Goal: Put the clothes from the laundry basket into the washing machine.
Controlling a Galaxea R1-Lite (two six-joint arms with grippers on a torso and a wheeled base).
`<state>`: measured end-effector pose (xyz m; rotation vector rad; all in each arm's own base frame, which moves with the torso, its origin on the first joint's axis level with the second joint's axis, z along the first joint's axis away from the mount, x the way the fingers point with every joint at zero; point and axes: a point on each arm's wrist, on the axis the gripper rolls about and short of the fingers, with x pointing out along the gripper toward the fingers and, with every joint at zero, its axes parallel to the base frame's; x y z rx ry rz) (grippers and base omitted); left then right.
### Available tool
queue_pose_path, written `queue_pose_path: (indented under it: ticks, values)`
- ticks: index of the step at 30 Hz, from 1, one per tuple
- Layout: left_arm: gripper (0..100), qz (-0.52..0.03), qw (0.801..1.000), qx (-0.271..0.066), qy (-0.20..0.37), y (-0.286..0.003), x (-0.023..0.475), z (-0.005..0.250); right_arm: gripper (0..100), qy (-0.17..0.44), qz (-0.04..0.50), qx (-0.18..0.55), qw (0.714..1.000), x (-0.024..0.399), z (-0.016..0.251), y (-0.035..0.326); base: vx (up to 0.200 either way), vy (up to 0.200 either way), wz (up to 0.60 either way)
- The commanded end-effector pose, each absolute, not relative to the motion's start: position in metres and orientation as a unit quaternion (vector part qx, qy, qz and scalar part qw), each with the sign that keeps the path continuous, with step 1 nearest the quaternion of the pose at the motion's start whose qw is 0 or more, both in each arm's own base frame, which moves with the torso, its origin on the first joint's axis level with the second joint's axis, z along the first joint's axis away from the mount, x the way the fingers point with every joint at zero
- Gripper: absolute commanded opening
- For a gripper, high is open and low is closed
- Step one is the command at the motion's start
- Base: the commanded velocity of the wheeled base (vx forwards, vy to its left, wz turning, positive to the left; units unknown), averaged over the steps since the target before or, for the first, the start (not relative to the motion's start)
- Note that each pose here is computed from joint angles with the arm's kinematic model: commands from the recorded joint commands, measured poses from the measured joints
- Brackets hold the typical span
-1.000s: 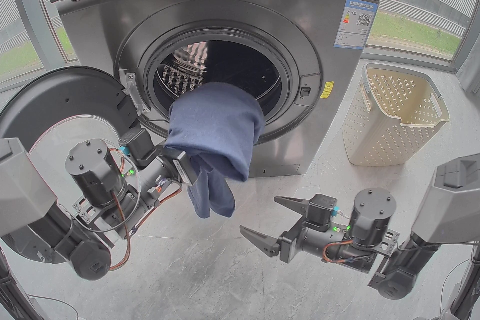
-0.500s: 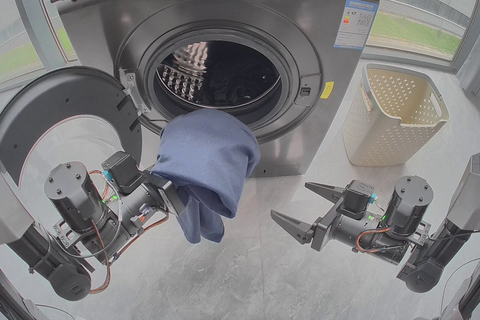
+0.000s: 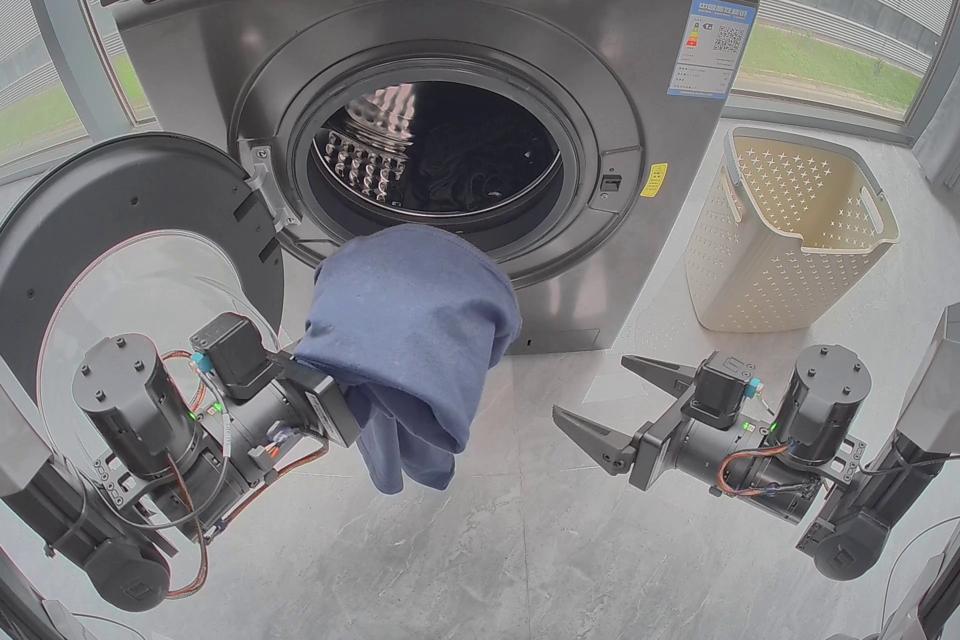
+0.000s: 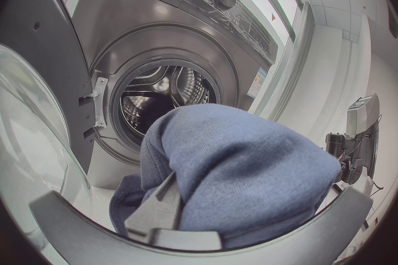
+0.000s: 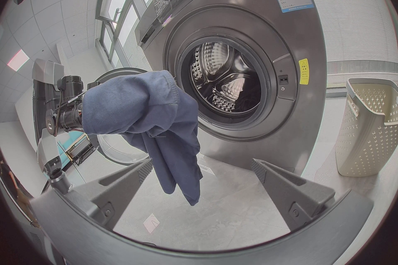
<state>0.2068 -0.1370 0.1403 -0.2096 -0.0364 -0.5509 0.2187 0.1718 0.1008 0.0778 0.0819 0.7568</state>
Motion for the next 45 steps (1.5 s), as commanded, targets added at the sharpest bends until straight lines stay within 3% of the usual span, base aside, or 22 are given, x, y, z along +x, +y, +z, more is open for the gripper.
queue_pose_path:
  ticks: [1, 9, 21, 27, 40, 45]
  values:
    - [0, -0.269, 0.958, -0.101, -0.012, -0.138, 0.209, 0.137, 100, 0.047, 0.368, 0.037, 0.928, 0.220, 0.097, 0.172, 0.000, 0.000, 0.00]
    - [0, -0.268, 0.958, -0.101, -0.005, -0.138, 0.209, 0.134, 100, 0.048, 0.368, 0.036, 0.928, 0.220, 0.096, 0.172, 0.000, 0.000, 0.00]
    - [0, -0.269, 0.959, -0.089, 0.008, -0.138, 0.208, 0.127, 100, 0.047, 0.369, 0.037, 0.928, 0.220, 0.097, 0.172, 0.200, 0.000, 0.00]
    - [0, -0.270, 0.959, -0.086, 0.017, -0.138, 0.208, 0.123, 100, 0.047, 0.369, 0.036, 0.928, 0.220, 0.097, 0.172, 0.000, 0.000, 0.00]
    - [0, -0.274, 0.958, -0.085, 0.019, -0.140, 0.206, 0.122, 100, 0.042, 0.372, 0.038, 0.927, 0.218, 0.100, 0.174, 0.200, 0.000, 0.00]
    - [0, -0.278, 0.957, -0.083, 0.022, -0.143, 0.205, 0.121, 100, 0.043, 0.374, 0.037, 0.926, 0.217, 0.099, 0.174, 0.000, 0.000, 0.00]
